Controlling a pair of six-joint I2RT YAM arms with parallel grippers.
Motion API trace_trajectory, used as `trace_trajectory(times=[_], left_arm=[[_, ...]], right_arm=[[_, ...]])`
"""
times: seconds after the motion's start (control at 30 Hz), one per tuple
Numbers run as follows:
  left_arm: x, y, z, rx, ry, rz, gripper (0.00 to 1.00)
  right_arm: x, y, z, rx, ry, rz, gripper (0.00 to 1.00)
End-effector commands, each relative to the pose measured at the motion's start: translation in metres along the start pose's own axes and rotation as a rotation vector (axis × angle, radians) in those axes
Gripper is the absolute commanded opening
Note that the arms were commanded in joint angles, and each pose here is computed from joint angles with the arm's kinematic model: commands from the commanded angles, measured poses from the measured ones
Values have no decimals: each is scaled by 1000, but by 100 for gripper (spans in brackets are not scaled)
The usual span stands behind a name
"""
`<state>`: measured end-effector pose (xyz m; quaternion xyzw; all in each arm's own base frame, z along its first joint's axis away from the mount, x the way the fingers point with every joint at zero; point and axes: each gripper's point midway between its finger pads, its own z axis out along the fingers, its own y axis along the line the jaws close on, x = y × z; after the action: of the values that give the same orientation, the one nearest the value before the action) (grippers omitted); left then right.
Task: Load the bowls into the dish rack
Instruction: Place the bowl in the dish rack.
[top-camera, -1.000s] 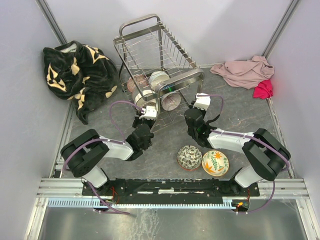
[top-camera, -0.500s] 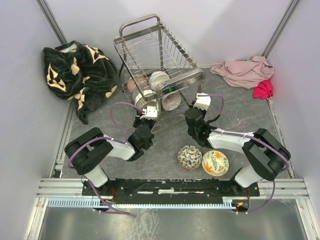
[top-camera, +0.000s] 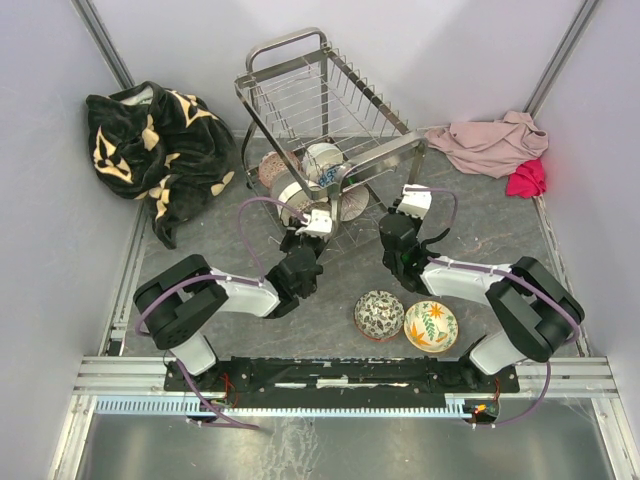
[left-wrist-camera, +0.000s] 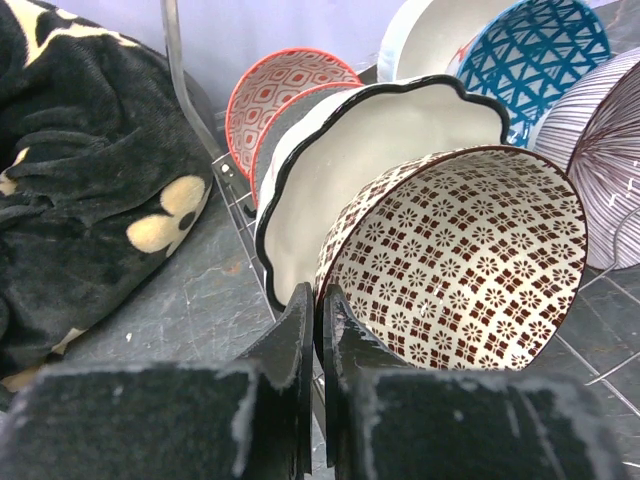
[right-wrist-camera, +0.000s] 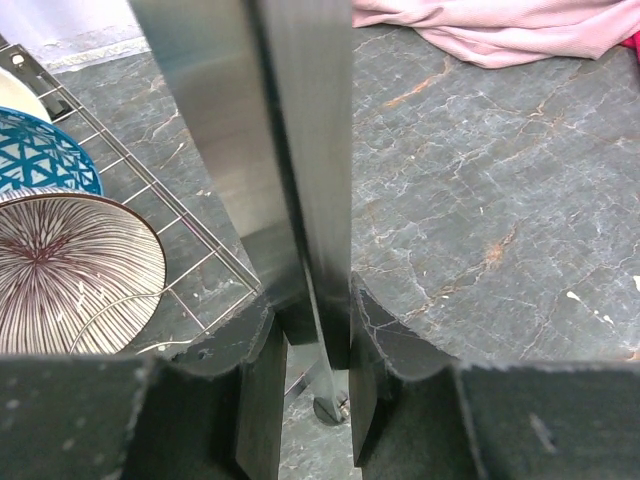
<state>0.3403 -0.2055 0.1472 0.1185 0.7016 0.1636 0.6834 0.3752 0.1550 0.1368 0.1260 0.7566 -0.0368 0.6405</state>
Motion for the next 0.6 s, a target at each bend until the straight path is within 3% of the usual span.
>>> trace_trajectory(times=[0.0,0.33,0.57], left_arm=[[51,-88,-37,456,32,655,3],[78,-94,-45,465,107,709,3],[82,-94,-48,469,112,723,3]], right_arm=[[54,110,-71,-549,247,83,0],[55,124,-87,-676,275,50,1],[49,120,-123,-812,358,10,34]])
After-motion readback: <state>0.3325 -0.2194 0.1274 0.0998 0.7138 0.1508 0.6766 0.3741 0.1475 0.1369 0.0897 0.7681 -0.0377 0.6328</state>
